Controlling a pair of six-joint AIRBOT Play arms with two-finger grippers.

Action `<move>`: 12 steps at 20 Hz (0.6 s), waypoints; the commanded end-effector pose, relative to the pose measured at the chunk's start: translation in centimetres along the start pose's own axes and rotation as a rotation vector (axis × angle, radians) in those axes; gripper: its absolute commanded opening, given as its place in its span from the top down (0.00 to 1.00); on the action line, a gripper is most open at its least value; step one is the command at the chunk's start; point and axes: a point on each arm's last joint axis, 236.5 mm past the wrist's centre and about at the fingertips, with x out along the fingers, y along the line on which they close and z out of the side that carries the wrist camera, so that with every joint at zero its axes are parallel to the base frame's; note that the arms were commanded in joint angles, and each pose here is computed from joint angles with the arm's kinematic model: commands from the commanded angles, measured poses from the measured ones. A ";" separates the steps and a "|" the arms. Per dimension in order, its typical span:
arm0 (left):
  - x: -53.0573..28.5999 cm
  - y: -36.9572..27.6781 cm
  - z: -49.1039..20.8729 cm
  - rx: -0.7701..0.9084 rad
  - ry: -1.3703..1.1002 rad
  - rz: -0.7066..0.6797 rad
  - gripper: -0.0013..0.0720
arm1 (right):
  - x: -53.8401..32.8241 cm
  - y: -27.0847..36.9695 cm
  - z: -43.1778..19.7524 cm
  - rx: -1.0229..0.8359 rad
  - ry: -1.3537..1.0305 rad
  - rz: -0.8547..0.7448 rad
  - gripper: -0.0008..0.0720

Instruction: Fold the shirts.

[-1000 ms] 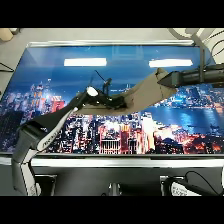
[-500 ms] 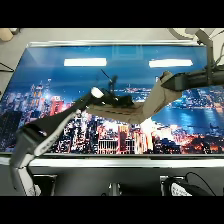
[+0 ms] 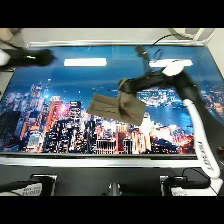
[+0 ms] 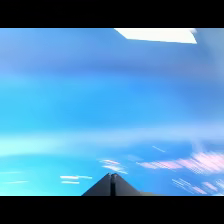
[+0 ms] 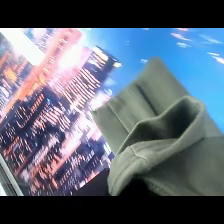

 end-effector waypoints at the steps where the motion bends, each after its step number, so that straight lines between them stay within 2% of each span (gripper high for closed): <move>1: -9.6 6.5 2.3 -0.037 -0.088 0.185 0.95 | 8.8 0.9 -1.7 0.092 0.002 0.101 0.97; 4: -12.2 6.4 2.5 -0.004 -0.109 0.203 0.95 | 13.0 0.9 -3.7 0.192 0.023 0.156 0.97; 5: -12.3 6.2 2.5 -0.001 -0.111 0.200 0.95 | 13.7 0.5 -3.8 0.214 0.016 0.152 0.91; 6: -12.2 5.9 2.5 0.004 -0.110 0.194 0.95 | 14.0 0.3 -3.5 0.231 -0.002 0.150 0.52; 7: -12.1 5.6 2.4 0.007 -0.106 0.188 0.95 | 13.5 -0.2 -2.6 0.235 -0.033 0.135 0.04; 10: -11.8 5.2 2.1 0.032 -0.088 0.179 0.95 | 9.1 -2.2 -0.9 0.166 -0.054 0.075 0.05; 12: -11.7 5.2 1.9 0.038 -0.081 0.180 0.95 | 4.3 -5.6 -2.5 0.116 0.040 -0.026 0.05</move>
